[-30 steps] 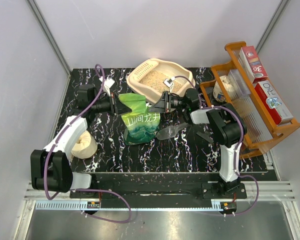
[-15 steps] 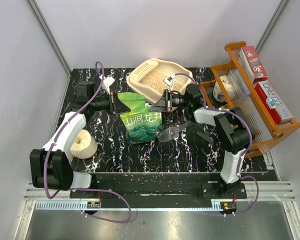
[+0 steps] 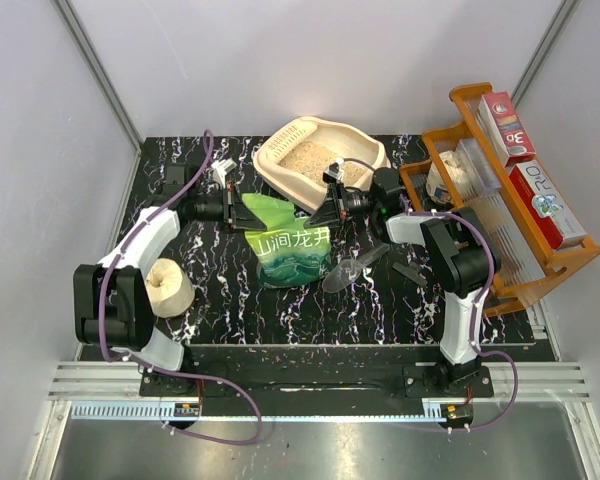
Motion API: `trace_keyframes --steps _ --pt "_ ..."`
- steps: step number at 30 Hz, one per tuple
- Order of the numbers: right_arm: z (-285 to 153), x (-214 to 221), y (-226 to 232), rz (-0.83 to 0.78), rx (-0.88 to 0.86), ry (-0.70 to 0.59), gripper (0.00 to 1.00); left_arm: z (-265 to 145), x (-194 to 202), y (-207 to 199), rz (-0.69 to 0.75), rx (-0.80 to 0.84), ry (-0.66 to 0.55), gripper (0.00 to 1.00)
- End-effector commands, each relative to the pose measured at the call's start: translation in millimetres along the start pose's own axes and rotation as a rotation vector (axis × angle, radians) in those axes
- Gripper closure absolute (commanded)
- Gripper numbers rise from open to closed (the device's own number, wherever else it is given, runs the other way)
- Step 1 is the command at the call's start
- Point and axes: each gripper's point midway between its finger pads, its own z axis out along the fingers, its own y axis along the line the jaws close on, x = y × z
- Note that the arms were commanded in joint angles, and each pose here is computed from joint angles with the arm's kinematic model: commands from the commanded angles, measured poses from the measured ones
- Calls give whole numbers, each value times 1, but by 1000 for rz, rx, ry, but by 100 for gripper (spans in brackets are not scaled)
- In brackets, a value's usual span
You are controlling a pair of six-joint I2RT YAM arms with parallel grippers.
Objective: Fill the litter box with clean litter
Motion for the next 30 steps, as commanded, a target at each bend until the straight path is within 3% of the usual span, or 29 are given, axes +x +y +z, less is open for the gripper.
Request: trace_keyframes --steps 1,2,7,9,10,11,13,14,17,18,20,26,30 --pt "-28 -5 41 77 -8 85 100 -7 2 18 -267 31 -8 100" --pt "-28 -6 43 100 -2 91 100 -7 5 18 -346 51 -5 100" --pt "-26 -12 28 315 55 72 100 -3 1 20 -411 91 -17 100" --pt "-26 -15 27 306 67 70 100 -7 -11 18 -318 75 -53 81" --pt "-26 -15 25 344 76 68 100 -10 -10 18 -304 38 -51 77" --pt "-25 -15 26 340 76 68 100 -16 -29 23 -103 -57 -102 71" --pt "-25 -15 24 352 82 65 100 -29 -38 18 72 -160 -135 61" --pt "-25 -16 26 344 82 66 100 -38 -50 23 226 -243 -176 59" --pt "-25 -15 26 338 84 67 100 -61 -64 1 581 -317 -301 49" --pt "-26 -15 24 341 85 66 100 -70 -71 -24 734 -309 -365 46" --pt "-26 -13 21 366 90 68 100 -58 -61 -40 934 -285 -330 43" --pt "-26 -11 12 396 98 66 100 -9 -35 -54 1233 -241 -180 42" --pt "-27 -8 14 389 96 68 100 20 -32 -47 1322 -231 -112 42"
